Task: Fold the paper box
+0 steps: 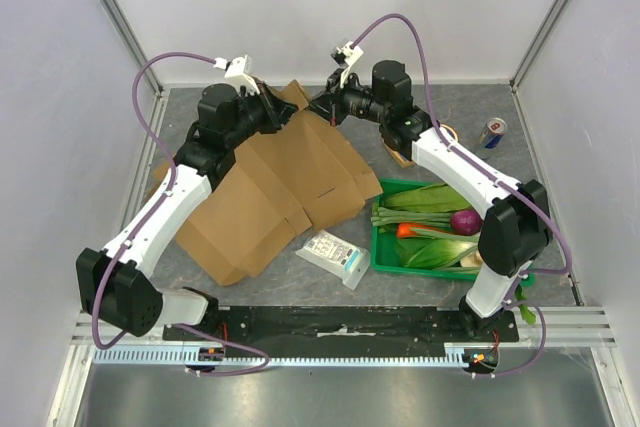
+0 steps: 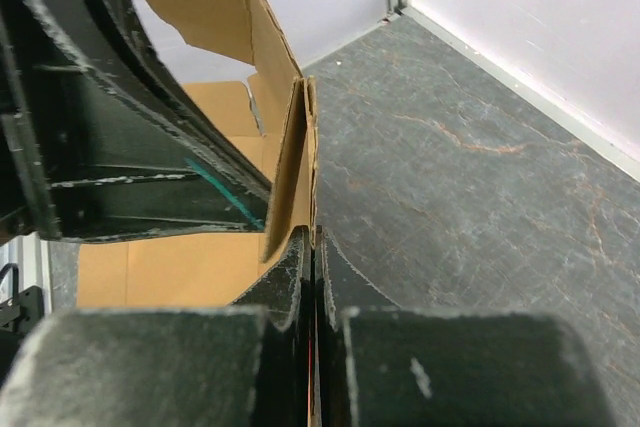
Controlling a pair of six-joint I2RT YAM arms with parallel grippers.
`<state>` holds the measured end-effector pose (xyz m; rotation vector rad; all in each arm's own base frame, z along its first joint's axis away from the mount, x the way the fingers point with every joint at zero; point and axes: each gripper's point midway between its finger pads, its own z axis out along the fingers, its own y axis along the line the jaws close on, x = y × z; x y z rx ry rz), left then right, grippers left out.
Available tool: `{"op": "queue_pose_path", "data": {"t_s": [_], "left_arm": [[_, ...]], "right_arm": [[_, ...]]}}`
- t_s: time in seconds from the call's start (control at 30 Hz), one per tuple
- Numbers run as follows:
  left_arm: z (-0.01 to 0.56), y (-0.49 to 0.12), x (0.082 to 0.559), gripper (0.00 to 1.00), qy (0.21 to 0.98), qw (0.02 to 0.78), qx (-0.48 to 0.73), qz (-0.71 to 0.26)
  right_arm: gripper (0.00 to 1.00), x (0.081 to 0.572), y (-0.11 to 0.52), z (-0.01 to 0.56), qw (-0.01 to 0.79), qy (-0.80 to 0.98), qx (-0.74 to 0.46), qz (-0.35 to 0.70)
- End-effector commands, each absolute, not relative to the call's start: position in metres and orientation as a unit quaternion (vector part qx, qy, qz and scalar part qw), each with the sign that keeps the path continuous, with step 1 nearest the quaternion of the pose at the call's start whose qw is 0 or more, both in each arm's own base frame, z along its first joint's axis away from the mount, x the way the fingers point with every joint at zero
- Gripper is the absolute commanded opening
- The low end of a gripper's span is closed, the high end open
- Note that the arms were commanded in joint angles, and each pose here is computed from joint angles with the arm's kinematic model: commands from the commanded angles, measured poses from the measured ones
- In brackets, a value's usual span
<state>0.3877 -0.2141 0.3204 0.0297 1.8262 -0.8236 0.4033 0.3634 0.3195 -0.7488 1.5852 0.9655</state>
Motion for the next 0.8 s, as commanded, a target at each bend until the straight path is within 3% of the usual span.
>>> {"op": "queue_pose_path", "data": {"t_s": [0.0,0.2,0.33,0.53,0.77], "left_arm": [[0.341,-0.214,0.401,0.15,0.746,0.566,-0.001,-0.351],[0.349,-0.215,0.412,0.15,0.751,0.571,0.016,-0.330],[0.351,-0.196,0.383,0.29,0.743,0.597,0.041,-0.300],[0.320,-0.101,0.329,0.52,0.753,0.632,-0.057,-0.174],[0.291,-0.008,0.335,0.55,0.765,0.600,-0.212,-0.101]], "right_arm": [[0.00,0.379,0.376,0.368,0.572,0.589,-0.351,0.449],[0.00,0.368,0.373,0.368,0.572,0.577,-0.361,0.458],[0.00,0.397,0.346,0.358,0.581,0.616,-0.314,0.429],[0.00,0.395,0.335,0.349,0.556,0.612,-0.349,0.441],[0.00,0.387,0.332,0.354,0.556,0.597,-0.364,0.449]]}}
